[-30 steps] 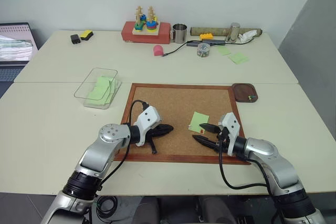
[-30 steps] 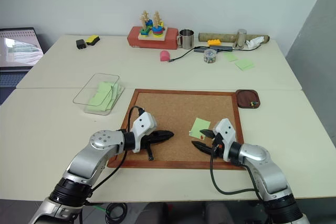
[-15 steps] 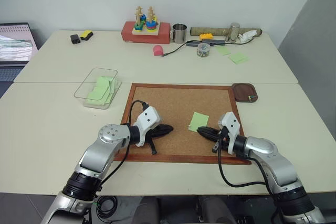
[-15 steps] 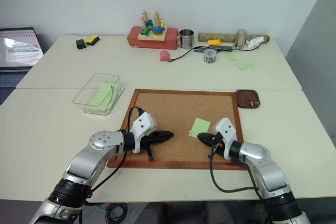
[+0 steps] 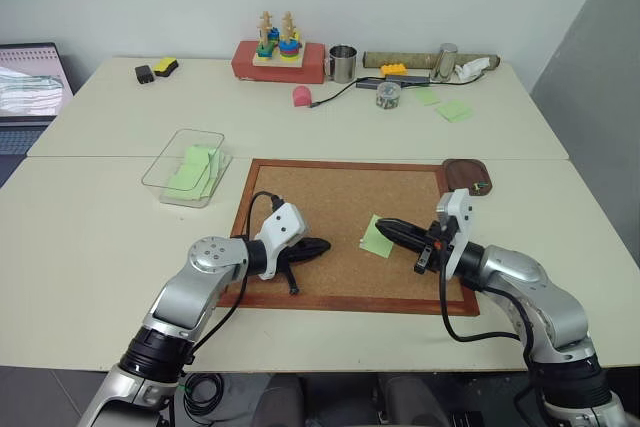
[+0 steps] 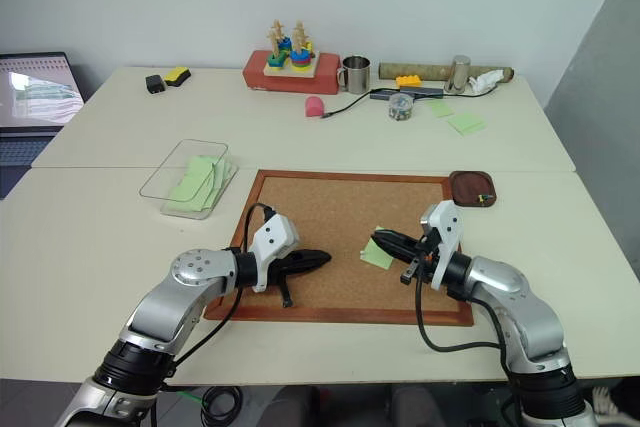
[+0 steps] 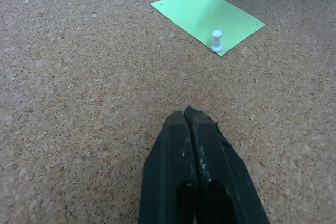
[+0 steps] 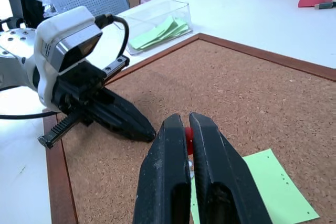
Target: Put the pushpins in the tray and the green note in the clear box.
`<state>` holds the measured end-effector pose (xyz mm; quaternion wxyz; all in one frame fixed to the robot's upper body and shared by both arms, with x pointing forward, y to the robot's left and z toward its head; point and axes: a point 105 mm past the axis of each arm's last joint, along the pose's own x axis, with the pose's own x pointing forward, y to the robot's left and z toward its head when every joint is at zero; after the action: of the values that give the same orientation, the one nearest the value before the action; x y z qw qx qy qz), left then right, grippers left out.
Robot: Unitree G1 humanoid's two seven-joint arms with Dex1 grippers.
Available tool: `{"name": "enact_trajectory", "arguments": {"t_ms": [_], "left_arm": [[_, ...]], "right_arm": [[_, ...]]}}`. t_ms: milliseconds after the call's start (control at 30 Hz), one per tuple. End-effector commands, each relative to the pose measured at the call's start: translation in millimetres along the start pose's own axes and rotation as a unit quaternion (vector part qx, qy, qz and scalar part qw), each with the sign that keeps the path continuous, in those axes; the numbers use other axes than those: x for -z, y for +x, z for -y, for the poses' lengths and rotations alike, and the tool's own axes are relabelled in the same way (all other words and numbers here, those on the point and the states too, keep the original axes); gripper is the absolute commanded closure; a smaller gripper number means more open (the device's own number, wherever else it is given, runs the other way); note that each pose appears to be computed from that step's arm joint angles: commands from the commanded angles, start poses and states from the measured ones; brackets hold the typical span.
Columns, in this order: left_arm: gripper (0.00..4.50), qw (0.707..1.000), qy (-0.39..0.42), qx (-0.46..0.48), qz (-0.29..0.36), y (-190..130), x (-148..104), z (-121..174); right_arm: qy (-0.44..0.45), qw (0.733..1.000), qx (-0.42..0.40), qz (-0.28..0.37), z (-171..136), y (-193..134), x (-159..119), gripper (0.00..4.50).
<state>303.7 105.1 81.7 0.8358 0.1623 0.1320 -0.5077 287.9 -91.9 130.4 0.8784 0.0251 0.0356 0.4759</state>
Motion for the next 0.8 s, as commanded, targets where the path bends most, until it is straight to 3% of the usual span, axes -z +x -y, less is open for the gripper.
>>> {"name": "enact_trajectory", "arguments": {"t_ms": [33,133,300,433,600,800], "left_arm": [[4.5,0.999,-0.013,0.012,-0.03,1.0,14.3,5.8],[4.5,0.999,-0.013,0.013,-0.029,1.3,14.1,5.7],[4.5,0.999,-0.011,0.012,-0.029,1.6,13.4,4.0],[4.5,1.0,-0.01,0.011,-0.028,1.9,13.0,3.0],[4.5,1.0,-0.011,0.005,-0.027,0.3,14.0,2.6],[4.5,1.0,-0.013,0.002,-0.027,-0.8,15.0,3.6]], "right_arm": [[-0.034,0.996,0.075,0.034,38.4,-6.8,-28.1,4.45],[-0.079,0.978,0.193,0.018,93.3,-16.8,-37.6,4.45],[-0.084,0.949,0.304,0.012,149.6,-33.0,-49.2,4.45],[-0.05,0.932,0.359,0.002,180.2,-42.8,-45.8,4.45],[-0.016,0.927,0.374,-0.017,196.2,-47.5,-33.6,4.45],[-0.001,0.925,0.378,-0.02,202.4,-51.3,-27.9,3.33]]}}
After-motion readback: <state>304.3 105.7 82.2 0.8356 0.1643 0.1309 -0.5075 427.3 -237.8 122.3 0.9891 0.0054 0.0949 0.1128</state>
